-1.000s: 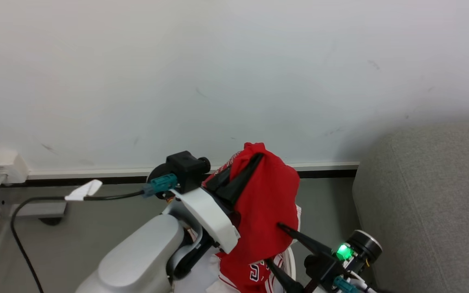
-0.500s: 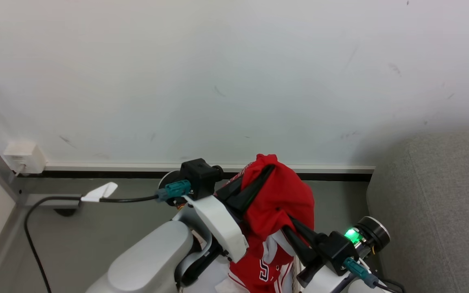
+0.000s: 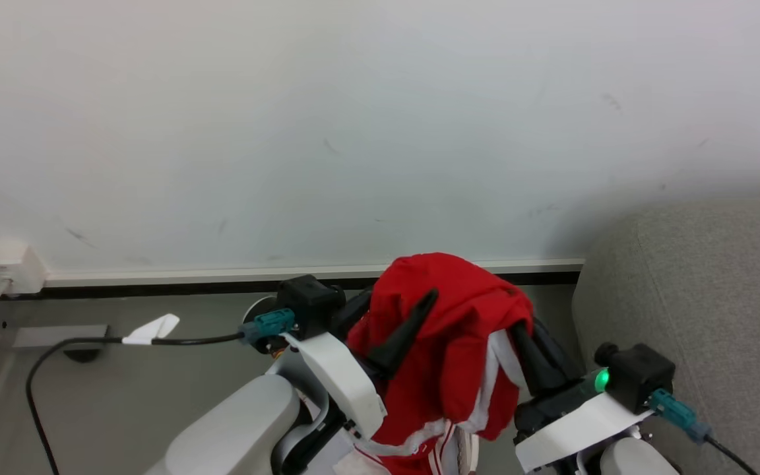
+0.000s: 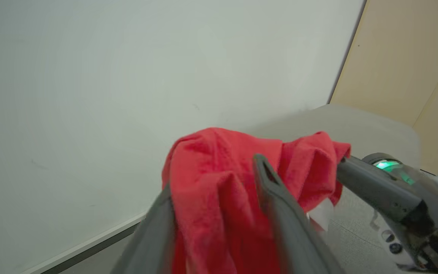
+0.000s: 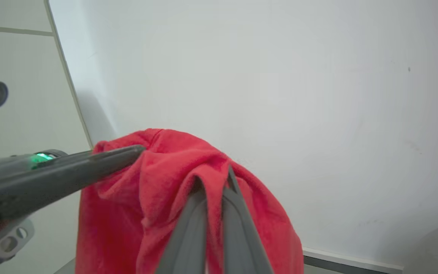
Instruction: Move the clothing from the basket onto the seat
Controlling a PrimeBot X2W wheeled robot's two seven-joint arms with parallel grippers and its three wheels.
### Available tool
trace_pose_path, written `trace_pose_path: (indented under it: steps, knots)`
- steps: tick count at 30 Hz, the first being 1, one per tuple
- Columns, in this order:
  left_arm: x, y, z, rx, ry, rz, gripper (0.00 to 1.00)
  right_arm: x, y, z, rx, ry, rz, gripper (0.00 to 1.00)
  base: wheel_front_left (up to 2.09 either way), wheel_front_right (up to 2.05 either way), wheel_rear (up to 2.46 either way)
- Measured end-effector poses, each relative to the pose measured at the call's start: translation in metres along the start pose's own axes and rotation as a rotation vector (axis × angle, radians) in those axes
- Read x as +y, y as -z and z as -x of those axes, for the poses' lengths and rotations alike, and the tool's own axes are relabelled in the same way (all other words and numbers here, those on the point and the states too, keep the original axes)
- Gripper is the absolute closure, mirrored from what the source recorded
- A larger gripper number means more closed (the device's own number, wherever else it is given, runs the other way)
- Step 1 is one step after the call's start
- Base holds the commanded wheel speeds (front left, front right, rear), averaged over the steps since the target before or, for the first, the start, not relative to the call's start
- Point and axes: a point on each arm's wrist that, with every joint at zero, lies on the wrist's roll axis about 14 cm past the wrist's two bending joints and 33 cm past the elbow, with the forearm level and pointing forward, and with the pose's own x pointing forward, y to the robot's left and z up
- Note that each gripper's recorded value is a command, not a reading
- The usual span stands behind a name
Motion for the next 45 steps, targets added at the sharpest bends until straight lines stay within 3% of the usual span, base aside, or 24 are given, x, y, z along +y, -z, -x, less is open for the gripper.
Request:
trace_pose_path:
  steps: [9,17,32,40,45]
  knots:
    - [-0.022,0.013,-0.011,0.016,0.088,0.029,0.0,-0.057,-0.052,0.021,-0.156,0.176,-0.017,1.0,0.0,0.0,0.0]
    - [-0.063,0.018,-0.033,-0.012,0.251,0.02,0.0,-0.105,-0.107,0.066,-0.306,0.328,0.02,1.0,0.0,0.0,0.0]
    - [-0.126,0.035,-0.06,-0.044,0.479,0.043,0.0,-0.143,-0.134,0.146,-0.373,0.54,0.077,1.0,0.0,0.0,0.0]
    - [-0.129,0.056,-0.063,-0.017,0.513,0.077,0.0,-0.167,-0.156,0.147,-0.403,0.575,0.121,1.0,0.0,0.0,0.0]
    - [-0.098,0.074,-0.066,0.005,0.502,0.076,0.0,-0.205,-0.176,0.128,-0.414,0.6,0.188,1.0,0.0,0.0,0.0]
